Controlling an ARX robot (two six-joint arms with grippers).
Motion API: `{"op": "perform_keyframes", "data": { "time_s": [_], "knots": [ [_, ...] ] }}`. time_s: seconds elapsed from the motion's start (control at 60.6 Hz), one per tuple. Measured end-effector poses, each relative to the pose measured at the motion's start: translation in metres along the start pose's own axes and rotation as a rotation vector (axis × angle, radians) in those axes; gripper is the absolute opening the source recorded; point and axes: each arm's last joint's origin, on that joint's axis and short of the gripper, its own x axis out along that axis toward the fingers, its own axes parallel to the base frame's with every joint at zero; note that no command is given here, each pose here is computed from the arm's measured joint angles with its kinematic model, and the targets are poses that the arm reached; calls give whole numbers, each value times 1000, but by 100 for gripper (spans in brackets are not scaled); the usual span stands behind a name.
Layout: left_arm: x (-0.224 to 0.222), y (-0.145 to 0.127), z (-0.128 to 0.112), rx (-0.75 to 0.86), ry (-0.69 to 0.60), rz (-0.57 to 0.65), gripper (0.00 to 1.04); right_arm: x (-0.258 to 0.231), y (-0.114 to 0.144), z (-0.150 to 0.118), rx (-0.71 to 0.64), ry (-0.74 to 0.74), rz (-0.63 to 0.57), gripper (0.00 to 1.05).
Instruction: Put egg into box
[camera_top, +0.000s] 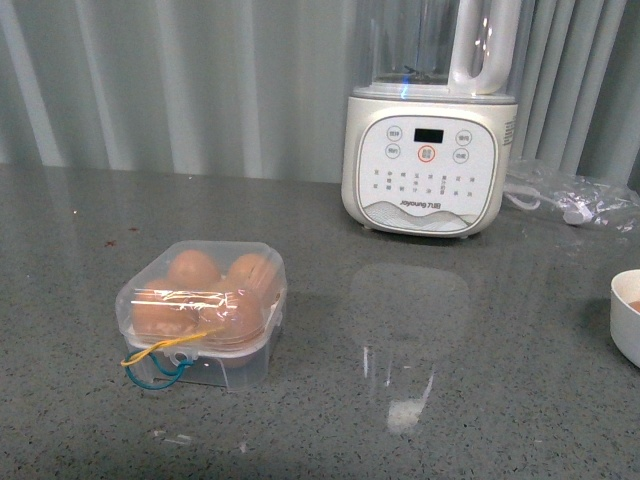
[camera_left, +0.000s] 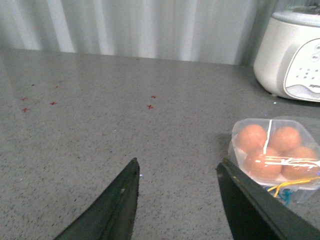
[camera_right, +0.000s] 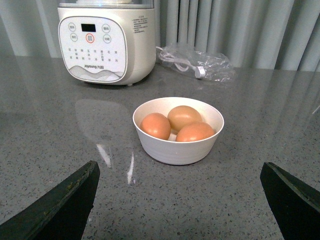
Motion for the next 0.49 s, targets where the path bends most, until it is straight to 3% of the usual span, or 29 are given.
{"op": "perform_keyframes", "data": {
  "time_s": [0.214, 0.495],
  "knots": [
    [-11, 0, -26, -11, 8, 0, 3, 0, 0, 0, 0, 0, 0, 98],
    [-20, 0, -41, -14, -1, 0, 4, 0, 0, 0, 0, 0, 0, 98]
  ]
}}
